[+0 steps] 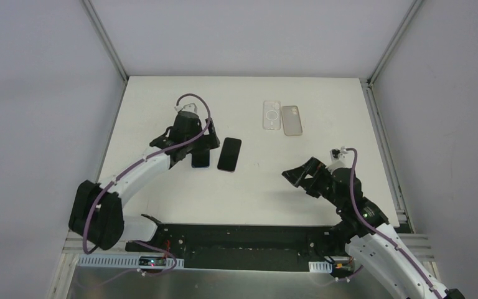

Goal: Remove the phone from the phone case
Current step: Place the phone at the center of the board, then adjust the phone at the center of the board.

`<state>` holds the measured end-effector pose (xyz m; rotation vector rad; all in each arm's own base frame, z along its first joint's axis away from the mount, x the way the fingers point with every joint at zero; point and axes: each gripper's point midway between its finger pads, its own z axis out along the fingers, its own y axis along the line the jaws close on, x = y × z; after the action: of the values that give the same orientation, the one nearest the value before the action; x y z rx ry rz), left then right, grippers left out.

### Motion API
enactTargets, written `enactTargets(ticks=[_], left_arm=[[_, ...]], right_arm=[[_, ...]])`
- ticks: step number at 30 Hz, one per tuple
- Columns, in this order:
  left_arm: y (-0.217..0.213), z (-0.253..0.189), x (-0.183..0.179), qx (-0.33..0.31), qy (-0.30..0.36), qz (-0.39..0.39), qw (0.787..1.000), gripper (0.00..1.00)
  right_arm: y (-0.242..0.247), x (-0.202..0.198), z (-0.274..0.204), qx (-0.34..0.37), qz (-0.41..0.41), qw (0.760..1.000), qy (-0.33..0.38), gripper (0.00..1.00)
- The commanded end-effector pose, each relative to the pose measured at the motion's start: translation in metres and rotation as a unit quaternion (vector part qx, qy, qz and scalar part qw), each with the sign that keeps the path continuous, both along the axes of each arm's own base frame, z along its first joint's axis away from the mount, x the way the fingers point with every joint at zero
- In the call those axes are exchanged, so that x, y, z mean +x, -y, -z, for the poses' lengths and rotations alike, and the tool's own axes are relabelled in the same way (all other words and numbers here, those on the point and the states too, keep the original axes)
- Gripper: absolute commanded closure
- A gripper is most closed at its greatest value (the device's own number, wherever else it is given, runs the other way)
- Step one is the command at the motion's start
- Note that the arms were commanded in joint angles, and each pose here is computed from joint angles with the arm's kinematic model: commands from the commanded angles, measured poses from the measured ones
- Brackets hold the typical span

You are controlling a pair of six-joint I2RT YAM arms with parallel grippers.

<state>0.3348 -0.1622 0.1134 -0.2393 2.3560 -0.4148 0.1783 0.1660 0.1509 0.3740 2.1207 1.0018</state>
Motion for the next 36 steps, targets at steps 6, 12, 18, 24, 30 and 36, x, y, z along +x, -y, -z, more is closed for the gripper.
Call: enactTargets(ticks=[6, 12, 18, 24, 30, 36], left_arm=[[-0.001, -0.043, -0.035, 0.061, 0.100, 0.014, 0.993, 0.01], [0.092, -0.037, -0.034, 0.090, 0.089, 0.138, 0.982, 0.16], [0.151, -0.011, -0.010, 0.075, 0.045, 0.183, 0.979, 0.46], [0.165, 0.031, 0.002, 0.090, 0.005, 0.183, 0.979, 0.58], [0.151, 0.067, 0.010, 0.096, -0.041, 0.166, 0.981, 0.69], [0.111, 0.088, 0.019, 0.105, -0.072, 0.120, 0.985, 0.69]], right_arm=[[-0.002, 0.006, 0.003, -0.007, -0.001, 1.000, 0.002, 0.01], [-0.007, 0.009, 0.006, -0.002, -0.001, 1.000, -0.012, 0.01], [0.003, 0.004, 0.004, -0.010, 0.013, 1.000, -0.007, 0.02], [0.009, 0.002, 0.003, -0.018, 0.019, 1.000, -0.003, 0.02], [0.009, 0.002, 0.000, -0.019, 0.019, 1.000, -0.005, 0.02], [0.012, 0.002, -0.001, -0.019, 0.025, 0.999, -0.001, 0.02]])
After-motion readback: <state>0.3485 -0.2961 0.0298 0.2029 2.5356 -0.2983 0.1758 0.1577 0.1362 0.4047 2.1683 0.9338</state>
